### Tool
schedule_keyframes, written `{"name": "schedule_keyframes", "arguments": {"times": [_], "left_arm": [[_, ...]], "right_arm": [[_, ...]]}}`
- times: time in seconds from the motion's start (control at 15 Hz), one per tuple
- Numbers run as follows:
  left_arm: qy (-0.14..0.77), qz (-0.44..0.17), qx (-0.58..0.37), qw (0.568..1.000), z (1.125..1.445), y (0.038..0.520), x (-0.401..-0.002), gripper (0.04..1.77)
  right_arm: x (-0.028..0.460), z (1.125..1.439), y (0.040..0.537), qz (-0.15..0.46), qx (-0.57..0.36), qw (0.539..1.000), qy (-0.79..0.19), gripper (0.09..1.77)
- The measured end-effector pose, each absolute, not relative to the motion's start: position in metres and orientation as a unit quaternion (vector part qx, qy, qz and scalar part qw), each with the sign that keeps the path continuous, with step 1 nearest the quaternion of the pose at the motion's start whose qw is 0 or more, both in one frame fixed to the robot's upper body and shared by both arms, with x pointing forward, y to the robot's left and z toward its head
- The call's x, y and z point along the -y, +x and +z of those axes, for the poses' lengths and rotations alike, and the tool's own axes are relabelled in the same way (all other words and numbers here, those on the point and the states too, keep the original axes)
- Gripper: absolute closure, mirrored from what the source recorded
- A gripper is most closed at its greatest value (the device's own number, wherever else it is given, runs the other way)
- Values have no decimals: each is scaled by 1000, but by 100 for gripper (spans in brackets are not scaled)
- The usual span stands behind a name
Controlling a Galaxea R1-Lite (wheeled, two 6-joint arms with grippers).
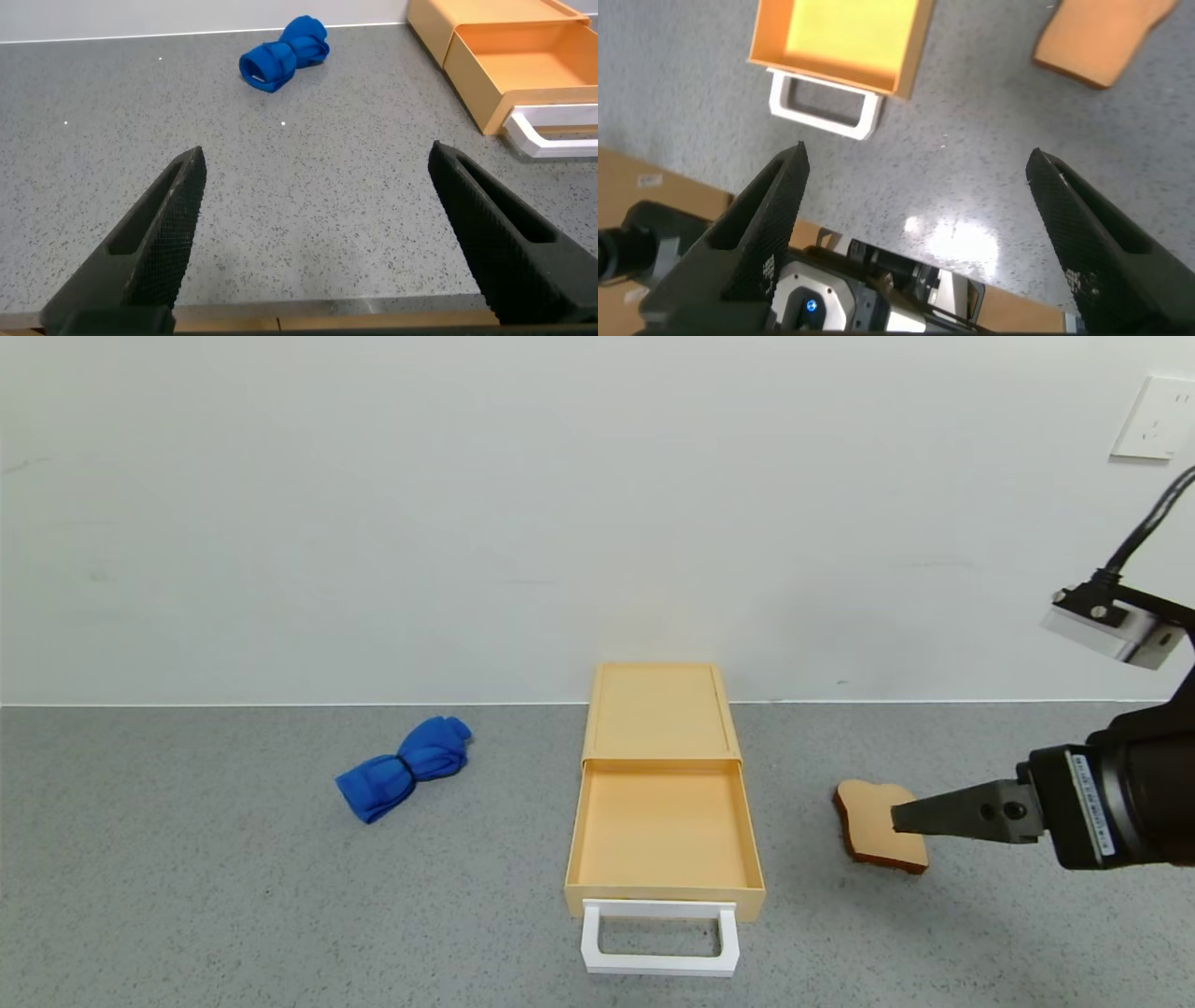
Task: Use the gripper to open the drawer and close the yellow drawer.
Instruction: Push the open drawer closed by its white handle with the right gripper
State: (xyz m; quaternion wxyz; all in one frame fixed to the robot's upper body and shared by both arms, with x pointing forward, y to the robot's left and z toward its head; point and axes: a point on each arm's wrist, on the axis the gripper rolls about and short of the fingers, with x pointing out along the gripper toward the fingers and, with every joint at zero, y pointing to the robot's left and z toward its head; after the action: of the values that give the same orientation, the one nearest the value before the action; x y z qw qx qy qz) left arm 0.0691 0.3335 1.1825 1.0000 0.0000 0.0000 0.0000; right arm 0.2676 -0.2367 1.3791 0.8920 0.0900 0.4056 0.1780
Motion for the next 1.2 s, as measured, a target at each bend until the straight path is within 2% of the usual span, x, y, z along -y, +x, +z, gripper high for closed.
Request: {"name": "schedule_keyframes", "arguments": {"times": [0.27, 0.8, 1.2], "left_arm": [[0, 0, 0, 1000, 1182, 69, -334, 9], [0, 0, 0, 1000, 1182, 69, -334, 9], [0, 0, 0, 1000, 1182, 69, -334, 9]], "right_arm": [[253, 1380, 270, 165, -388, 900, 112, 15], [255, 1379, 271, 158, -389, 901, 112, 15], [226, 1369, 269, 183, -411, 890, 76, 15]]}}
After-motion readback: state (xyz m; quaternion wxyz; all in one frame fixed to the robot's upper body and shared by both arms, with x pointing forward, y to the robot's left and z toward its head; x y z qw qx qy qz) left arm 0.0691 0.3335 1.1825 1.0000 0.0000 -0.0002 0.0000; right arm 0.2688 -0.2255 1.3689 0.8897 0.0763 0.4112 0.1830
